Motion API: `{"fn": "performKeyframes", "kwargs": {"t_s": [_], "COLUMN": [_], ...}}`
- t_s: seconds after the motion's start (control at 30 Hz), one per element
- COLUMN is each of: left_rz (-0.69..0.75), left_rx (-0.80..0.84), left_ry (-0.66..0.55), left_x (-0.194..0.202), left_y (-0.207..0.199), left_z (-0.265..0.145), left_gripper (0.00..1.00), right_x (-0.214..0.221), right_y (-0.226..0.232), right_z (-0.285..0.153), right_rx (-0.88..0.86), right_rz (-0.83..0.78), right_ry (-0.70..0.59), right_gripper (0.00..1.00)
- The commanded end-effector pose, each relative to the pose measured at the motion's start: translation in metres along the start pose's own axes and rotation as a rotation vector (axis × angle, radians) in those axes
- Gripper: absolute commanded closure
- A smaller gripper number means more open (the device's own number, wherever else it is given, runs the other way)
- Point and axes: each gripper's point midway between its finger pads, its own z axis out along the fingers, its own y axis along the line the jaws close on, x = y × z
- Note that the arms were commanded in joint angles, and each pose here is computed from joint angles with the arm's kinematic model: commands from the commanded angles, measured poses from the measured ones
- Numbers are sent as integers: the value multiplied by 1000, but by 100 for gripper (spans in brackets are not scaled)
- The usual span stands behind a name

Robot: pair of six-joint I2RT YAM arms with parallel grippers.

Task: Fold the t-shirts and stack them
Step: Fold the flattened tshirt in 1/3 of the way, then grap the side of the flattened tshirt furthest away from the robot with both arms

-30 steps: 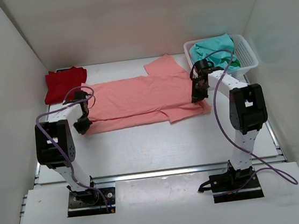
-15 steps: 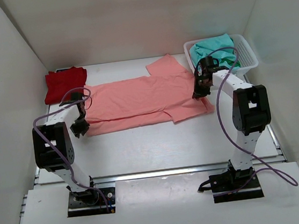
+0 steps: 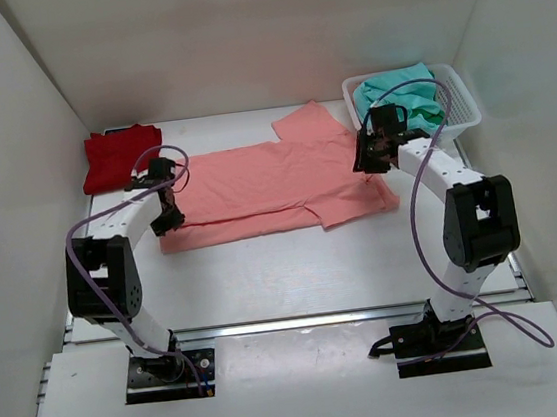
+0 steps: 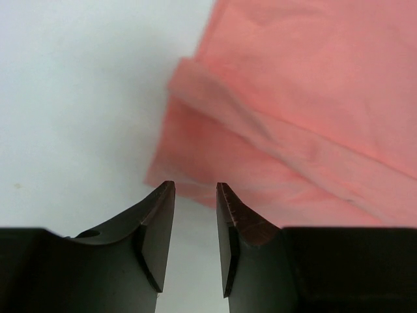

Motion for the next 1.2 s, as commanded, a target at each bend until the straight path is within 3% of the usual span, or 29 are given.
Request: {"fn": "performKeyframes", "kwargs": {"t_s": [0.0,0.07,0.17,0.33,0.53,0.77,1.0,1.07,1.17], "left_rz": [-20,-38,-49,51,41,125,79,89,52], "left_rx": [97,105,-10,-99,-74,-112,-46,-32,17], "left_ry": [-76,-71,2,222,222,328,321,315,259], "left_x": [-20,-22,-12,36,53,107,125,119,86], "left_y": [-40,-51,-45,-28,-6,31,35,33,24], "left_z": [-3,3,25,51,33,18,-2,-12,-31], "left_gripper": [56,57,55,52,50,48,46,46,45], "right_x": [-2,13,41,106,169,220,279,278,236], "right_y": [6,6,2,-16,-21,-13,-12,-11,2], "right_z": [1,9,26,30,1,-38,-81,-91,-108], "right_rx": [-12,-22,-2,87,109,85,78,69,35], "right_rz": [-33,-28,-31,36,38,17,48,45,29], "right_ry": [-56,-14,77,304,430,506,600,585,481], "right_gripper": [69,70,70,71,71,71,74,74,73]}}
